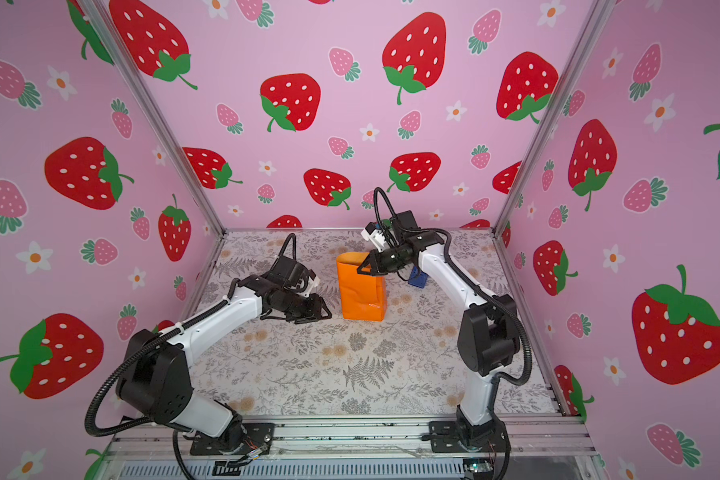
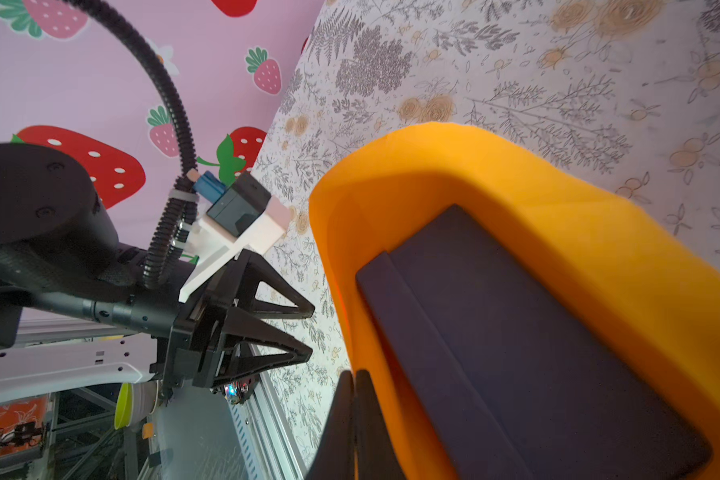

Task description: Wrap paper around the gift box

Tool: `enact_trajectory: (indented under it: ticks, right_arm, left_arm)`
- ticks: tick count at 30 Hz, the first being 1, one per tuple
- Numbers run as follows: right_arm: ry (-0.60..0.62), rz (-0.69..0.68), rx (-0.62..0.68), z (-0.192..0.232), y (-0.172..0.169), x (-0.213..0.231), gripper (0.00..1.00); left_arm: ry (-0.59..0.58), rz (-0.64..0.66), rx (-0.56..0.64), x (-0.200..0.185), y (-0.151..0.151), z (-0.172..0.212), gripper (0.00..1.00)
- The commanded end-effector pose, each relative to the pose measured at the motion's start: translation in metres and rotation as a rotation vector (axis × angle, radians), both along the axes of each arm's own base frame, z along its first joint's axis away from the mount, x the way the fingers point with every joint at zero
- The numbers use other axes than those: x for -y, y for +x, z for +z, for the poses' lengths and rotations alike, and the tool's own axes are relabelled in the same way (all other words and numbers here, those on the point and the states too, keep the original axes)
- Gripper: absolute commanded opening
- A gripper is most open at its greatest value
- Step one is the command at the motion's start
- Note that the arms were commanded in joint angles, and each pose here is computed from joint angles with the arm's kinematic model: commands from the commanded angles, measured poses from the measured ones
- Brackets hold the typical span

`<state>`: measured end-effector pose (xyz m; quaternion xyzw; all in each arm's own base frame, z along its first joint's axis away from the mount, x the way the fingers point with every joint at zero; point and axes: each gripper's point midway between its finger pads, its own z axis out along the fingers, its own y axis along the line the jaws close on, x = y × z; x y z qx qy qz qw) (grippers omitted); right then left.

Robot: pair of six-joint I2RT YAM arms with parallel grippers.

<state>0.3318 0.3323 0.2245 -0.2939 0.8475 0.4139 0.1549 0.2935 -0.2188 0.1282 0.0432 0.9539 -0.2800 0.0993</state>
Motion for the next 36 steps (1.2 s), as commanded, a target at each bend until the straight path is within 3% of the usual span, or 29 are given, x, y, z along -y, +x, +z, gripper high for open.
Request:
enact_trajectory:
  ticks: [1,7,16,19,23,26,36]
  right_arm:
    - [-0.099,0.021,-0.01,-0.018,-0.028,0.008,0.12]
    - [-0.136,0.032,0.02,-0.01,-0.052,0.007,0.42]
    - [-0.208,-0.055,0.104,0.017,-0.033,0.016,0.46]
    - [-0.252,-0.096,0.117,0.02,-0.021,0.018,0.41]
    - [-0.346,-0.12,0.134,0.008,-0.008,0.015,0.21]
    - [-0.41,-0.117,0.151,-0.003,-0.004,0.009,0.11]
    - [-0.552,-0.045,0.194,-0.042,-0.005,-0.02,0.06]
  left_arm:
    - [0.002,0.0,0.027,-0.002,0.004,0.013,0.52]
    - [0.011,0.007,0.043,-0.006,0.007,0.017,0.52]
    - [0.005,0.017,0.094,-0.01,0.021,0.033,0.52]
    - [0.001,0.024,0.102,-0.011,0.026,0.035,0.52]
    - [-0.003,0.023,0.109,-0.011,0.03,0.036,0.51]
    - [-0.001,0.03,0.115,-0.013,0.032,0.037,0.51]
    - [-0.007,0.05,0.117,-0.016,0.028,0.033,0.51]
